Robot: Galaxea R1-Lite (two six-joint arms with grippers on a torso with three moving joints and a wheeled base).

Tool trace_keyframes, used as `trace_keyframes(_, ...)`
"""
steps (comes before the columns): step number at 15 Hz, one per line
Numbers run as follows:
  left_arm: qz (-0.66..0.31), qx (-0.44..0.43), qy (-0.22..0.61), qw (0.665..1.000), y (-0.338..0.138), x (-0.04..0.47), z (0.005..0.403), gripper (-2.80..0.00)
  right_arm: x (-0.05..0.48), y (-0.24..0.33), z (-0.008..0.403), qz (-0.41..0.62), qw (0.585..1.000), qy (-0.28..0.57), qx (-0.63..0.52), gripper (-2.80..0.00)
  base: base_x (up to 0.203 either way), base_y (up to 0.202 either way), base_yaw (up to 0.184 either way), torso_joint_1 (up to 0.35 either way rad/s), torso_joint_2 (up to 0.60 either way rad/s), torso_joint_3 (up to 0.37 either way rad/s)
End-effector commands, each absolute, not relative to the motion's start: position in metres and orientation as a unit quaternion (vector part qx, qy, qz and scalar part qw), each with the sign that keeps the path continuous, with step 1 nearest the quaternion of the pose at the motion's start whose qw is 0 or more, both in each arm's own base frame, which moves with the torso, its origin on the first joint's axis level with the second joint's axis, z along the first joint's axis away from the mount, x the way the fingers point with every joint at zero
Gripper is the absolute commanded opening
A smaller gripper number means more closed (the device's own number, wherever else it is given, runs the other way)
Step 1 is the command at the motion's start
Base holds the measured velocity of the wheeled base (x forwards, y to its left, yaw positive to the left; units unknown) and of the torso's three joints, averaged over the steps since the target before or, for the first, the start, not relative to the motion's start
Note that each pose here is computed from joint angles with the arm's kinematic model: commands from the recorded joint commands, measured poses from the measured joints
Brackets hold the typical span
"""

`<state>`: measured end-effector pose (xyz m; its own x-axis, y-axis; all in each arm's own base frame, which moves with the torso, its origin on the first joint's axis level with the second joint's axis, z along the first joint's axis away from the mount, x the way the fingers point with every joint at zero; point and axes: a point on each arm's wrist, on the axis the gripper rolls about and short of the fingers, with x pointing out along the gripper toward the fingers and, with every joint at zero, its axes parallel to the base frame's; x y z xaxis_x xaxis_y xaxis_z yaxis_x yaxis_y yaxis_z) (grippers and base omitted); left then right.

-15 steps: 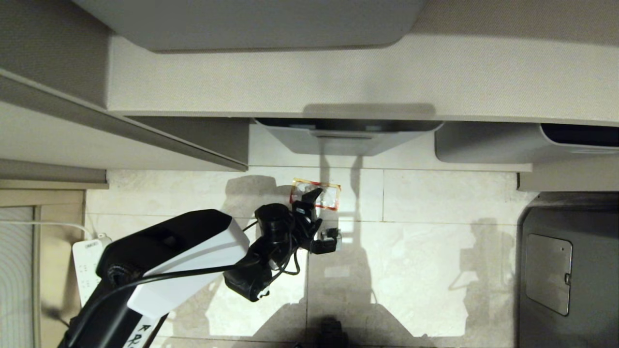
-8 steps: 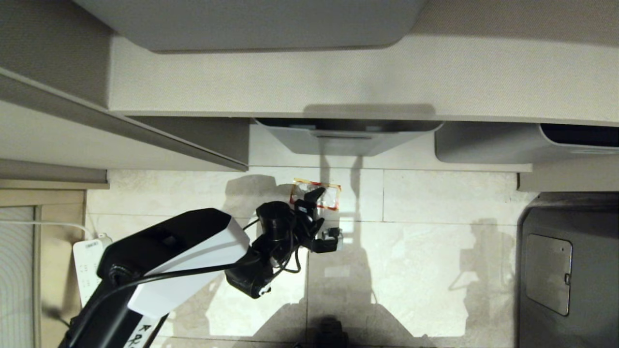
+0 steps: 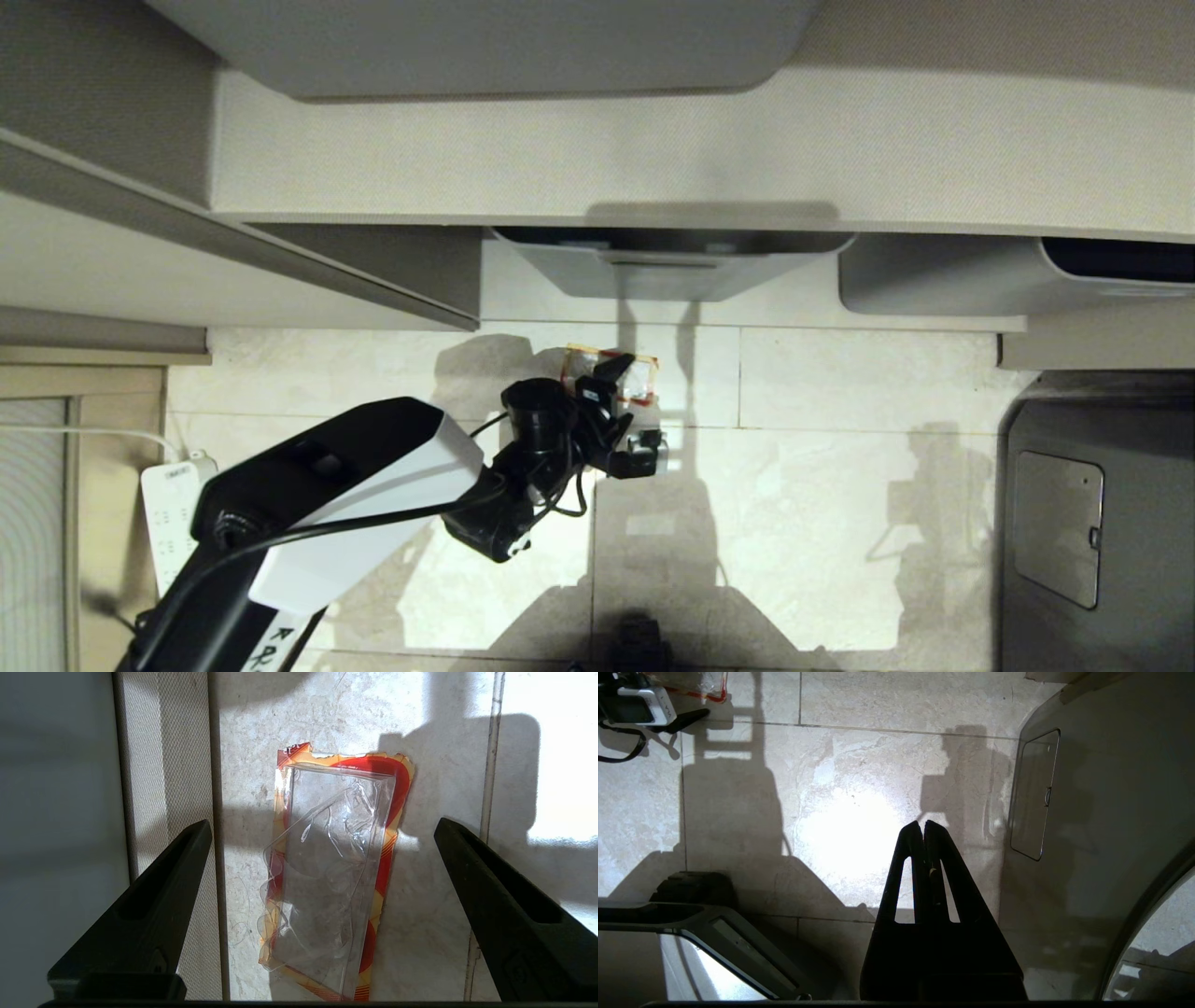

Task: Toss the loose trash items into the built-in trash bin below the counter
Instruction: Pick up the garbage

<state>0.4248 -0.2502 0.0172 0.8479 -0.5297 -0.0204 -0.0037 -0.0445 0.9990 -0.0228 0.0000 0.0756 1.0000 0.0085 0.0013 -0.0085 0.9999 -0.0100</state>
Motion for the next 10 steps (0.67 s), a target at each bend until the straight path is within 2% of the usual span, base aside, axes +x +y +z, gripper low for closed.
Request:
trace_keyframes(1, -0.193, 0.701, -0.187, 0.661, -0.248, 0.428, 0.012, 0.0, -0.023, 0.0, 0.076, 0.005, 1.0, -0.002, -0.005, -2.8, 0.0, 0.0, 0.0, 0.0, 0.0, 0.0)
trace_keyframes(6, -0.179, 0.697, -0.19, 0.668, -0.243, 0.433, 0.021, 0.0, -0.023, 0.0, 0.076, 0.005, 1.0, -0.002, -0.005, -2.8, 0.0, 0.0, 0.0, 0.0, 0.0, 0.0)
trace_keyframes(10, -0.155, 0.7, -0.162, 0.678, -0.239, 0.434, 0.028, 0.0, -0.023, 0.0, 0.076, 0.005, 1.0, -0.001, -0.005, -2.8, 0.0, 0.0, 0.0, 0.0, 0.0, 0.0)
